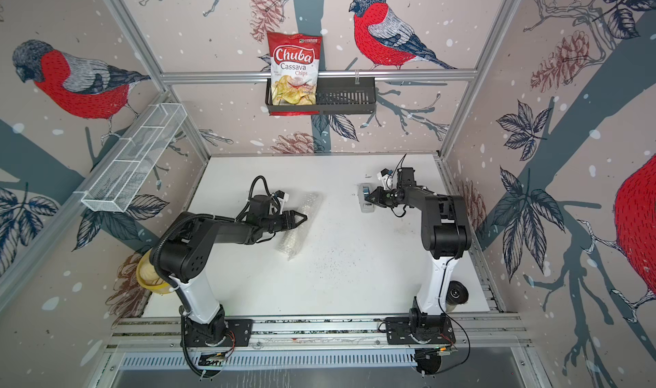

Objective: Wrap vases in bubble wrap
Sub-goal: Tear off the tape using the Tape Cutter.

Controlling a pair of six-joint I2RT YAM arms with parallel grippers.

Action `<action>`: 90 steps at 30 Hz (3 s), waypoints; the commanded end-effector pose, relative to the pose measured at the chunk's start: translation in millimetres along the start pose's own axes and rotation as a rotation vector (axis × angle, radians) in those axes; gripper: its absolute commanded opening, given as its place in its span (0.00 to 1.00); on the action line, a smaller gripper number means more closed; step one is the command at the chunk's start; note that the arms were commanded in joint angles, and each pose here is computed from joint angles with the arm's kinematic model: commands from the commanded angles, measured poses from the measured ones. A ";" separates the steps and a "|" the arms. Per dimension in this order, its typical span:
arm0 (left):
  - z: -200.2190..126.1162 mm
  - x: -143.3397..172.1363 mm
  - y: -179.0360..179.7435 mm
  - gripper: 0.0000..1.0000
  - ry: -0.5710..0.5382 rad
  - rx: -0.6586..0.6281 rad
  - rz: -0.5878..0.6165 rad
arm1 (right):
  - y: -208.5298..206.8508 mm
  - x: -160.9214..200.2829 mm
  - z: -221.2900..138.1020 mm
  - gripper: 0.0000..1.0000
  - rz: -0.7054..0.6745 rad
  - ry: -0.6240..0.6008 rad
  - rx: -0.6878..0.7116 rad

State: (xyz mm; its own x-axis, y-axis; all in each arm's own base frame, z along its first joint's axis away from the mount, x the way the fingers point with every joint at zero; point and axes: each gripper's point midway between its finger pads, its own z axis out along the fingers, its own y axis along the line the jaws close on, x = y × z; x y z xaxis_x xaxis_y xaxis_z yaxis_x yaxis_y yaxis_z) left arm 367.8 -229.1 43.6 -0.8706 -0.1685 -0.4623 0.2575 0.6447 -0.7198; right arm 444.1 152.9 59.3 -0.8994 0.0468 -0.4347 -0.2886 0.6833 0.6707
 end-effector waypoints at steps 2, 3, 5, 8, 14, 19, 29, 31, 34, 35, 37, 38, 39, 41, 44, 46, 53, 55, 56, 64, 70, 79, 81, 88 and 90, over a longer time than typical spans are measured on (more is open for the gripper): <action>-0.7 24.0 28.5 0.27 0.074 -0.119 -0.060 | 4.2 9.1 1.9 0.14 0.026 0.030 -0.032; -0.7 23.6 28.6 0.27 0.072 -0.120 -0.060 | 4.0 9.4 2.0 0.14 0.027 0.032 -0.031; -1.0 23.9 28.6 0.27 0.074 -0.120 -0.060 | 5.0 8.9 1.5 0.11 0.027 0.032 -0.034; -0.9 23.2 28.5 0.27 0.072 -0.122 -0.058 | 7.1 8.1 1.0 0.03 0.027 0.030 -0.043; -1.2 23.8 28.8 0.27 0.074 -0.125 -0.058 | 14.1 4.3 -0.9 0.00 0.038 0.019 -0.072; -1.1 23.5 29.3 0.27 0.074 -0.126 -0.057 | 21.7 -3.6 -5.7 0.00 0.046 -0.008 -0.098; -1.0 24.0 29.5 0.27 0.077 -0.128 -0.055 | 26.3 -5.9 -10.4 0.00 0.053 -0.014 -0.094; -0.7 23.7 29.7 0.27 0.077 -0.128 -0.055 | 25.1 -3.9 -10.9 0.00 0.058 -0.015 -0.083; -0.6 23.8 29.4 0.27 0.077 -0.128 -0.056 | 25.4 0.0 -12.7 0.00 0.067 -0.015 -0.076; -0.8 23.7 29.7 0.27 0.077 -0.129 -0.056 | 26.5 0.4 -13.2 0.00 0.067 -0.016 -0.077; -0.6 23.5 29.9 0.27 0.077 -0.129 -0.057 | 27.5 1.7 -15.1 0.00 0.073 -0.019 -0.073; -0.5 23.7 29.9 0.27 0.078 -0.129 -0.057 | 29.3 1.5 -16.5 0.00 0.072 -0.022 -0.076; -0.7 23.4 29.8 0.27 0.077 -0.129 -0.057 | 30.6 1.0 -17.8 0.00 0.071 -0.027 -0.077; -0.4 24.2 29.9 0.26 0.079 -0.130 -0.057 | 33.0 -0.6 -20.0 0.00 0.068 -0.034 -0.078; -0.6 23.5 29.6 0.27 0.078 -0.129 -0.055 | 37.1 -4.1 -22.7 0.00 0.065 -0.044 -0.086; -0.6 23.4 29.5 0.26 0.078 -0.129 -0.054 | 40.2 -7.3 -25.1 0.00 0.061 -0.052 -0.089; -0.6 23.7 30.2 0.26 0.080 -0.132 -0.056 | 48.9 -16.2 -33.5 0.00 0.043 -0.071 -0.091; -0.4 23.7 29.9 0.26 0.080 -0.131 -0.055 | 52.0 -16.5 -36.0 0.00 0.040 -0.075 -0.092; -0.6 23.5 30.3 0.26 0.080 -0.132 -0.056 | 53.5 -16.7 -37.5 0.00 0.037 -0.078 -0.091; 0.5 24.8 30.9 0.26 0.084 -0.131 -0.059 | 59.7 5.2 -36.5 0.00 0.045 -0.060 -0.065; 0.6 25.3 30.3 0.26 0.085 -0.128 -0.060 | 49.9 38.9 -29.3 0.00 0.062 -0.023 0.002; 1.2 25.7 31.6 0.26 0.087 -0.130 -0.063 | 33.2 60.9 -32.3 0.00 0.069 -0.007 0.087; 1.1 25.6 32.1 0.26 0.087 -0.133 -0.062 | 29.3 63.6 -31.9 0.00 0.070 0.000 0.102; 1.1 25.8 32.8 0.26 0.087 -0.137 -0.061 | 4.5 67.9 -32.2 0.00 0.093 0.009 0.205; 1.0 25.1 32.9 0.26 0.086 -0.138 -0.060 | -1.9 68.9 -32.3 0.00 0.103 0.010 0.227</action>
State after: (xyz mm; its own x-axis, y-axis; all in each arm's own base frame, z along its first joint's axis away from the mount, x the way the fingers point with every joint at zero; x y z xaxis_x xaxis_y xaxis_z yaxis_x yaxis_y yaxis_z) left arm 369.8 -231.0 43.2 -0.8708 -0.1546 -0.4666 0.2697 0.6434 -0.7165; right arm 374.2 139.3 56.4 -0.9178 0.1261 -0.3764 -0.1359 0.7911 0.5964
